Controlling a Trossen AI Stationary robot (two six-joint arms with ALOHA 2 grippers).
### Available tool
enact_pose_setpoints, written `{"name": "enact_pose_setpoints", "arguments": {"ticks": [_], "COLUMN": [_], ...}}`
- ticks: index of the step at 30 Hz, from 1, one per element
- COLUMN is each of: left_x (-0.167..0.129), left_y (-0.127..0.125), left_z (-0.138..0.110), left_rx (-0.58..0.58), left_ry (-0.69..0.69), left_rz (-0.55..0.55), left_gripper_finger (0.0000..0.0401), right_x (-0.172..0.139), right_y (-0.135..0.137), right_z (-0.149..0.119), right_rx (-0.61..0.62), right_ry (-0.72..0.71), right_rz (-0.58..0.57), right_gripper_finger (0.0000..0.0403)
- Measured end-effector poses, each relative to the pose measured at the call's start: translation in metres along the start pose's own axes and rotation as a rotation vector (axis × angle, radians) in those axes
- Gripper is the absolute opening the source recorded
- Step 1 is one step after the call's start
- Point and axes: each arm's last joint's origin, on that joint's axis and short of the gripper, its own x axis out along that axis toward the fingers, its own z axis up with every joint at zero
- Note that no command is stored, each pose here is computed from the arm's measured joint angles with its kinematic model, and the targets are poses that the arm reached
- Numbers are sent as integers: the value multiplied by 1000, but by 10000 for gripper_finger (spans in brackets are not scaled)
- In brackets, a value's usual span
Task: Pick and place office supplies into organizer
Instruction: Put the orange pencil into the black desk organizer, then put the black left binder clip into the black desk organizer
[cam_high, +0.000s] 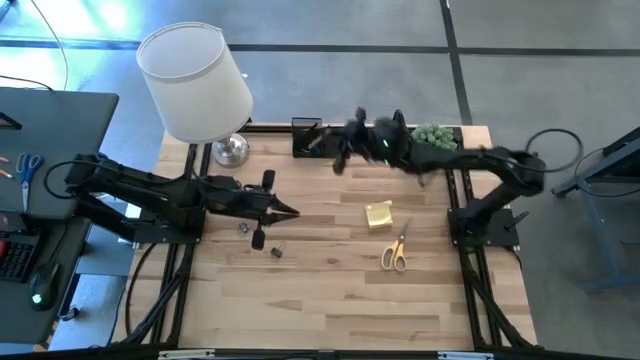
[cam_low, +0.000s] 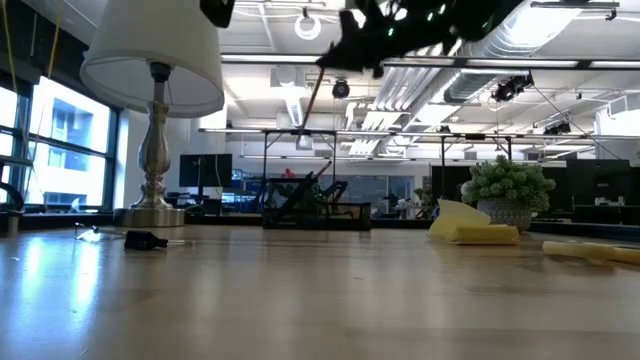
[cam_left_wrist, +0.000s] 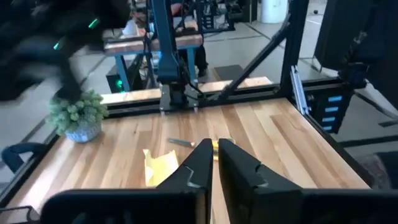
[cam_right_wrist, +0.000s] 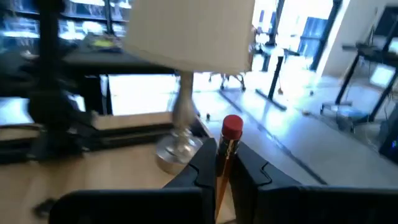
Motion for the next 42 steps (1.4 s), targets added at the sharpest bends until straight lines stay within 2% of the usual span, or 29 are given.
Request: {"name": "enact_pose_setpoints", "arguments": {"ticks": [4, 8, 13, 17, 26, 34, 42], "left_x": [-4, -4, -5, -5, -5, -5, -10], "left_y": [0, 1, 2, 2, 2, 2, 3], "left_z": [-2, -3, -8, -9, -10, -9, -9], "left_rx": [3, 9, 11, 12, 14, 18, 36], "left_ry": [0, 19, 68, 80, 88, 78, 93], "left_rz": [5, 17, 58, 71, 76, 77, 75], "left_gripper_finger": [3, 1, 5, 5, 5, 5, 5], "right_x": [34, 66, 99, 118, 132, 130, 127], "right_y": [-42, -74, -99, -113, -130, -129, -123], "right_z": [-11, -10, -10, -23, -60, -68, -74], "right_rx": [7, 5, -36, -25, 57, 127, 166], "right_ry": [24, 47, 152, 235, 351, 411, 486], "right_rz": [-2, 27, 34, 75, 84, 125, 177], "right_gripper_finger": [6, 6, 8, 9, 19, 49, 103]}}
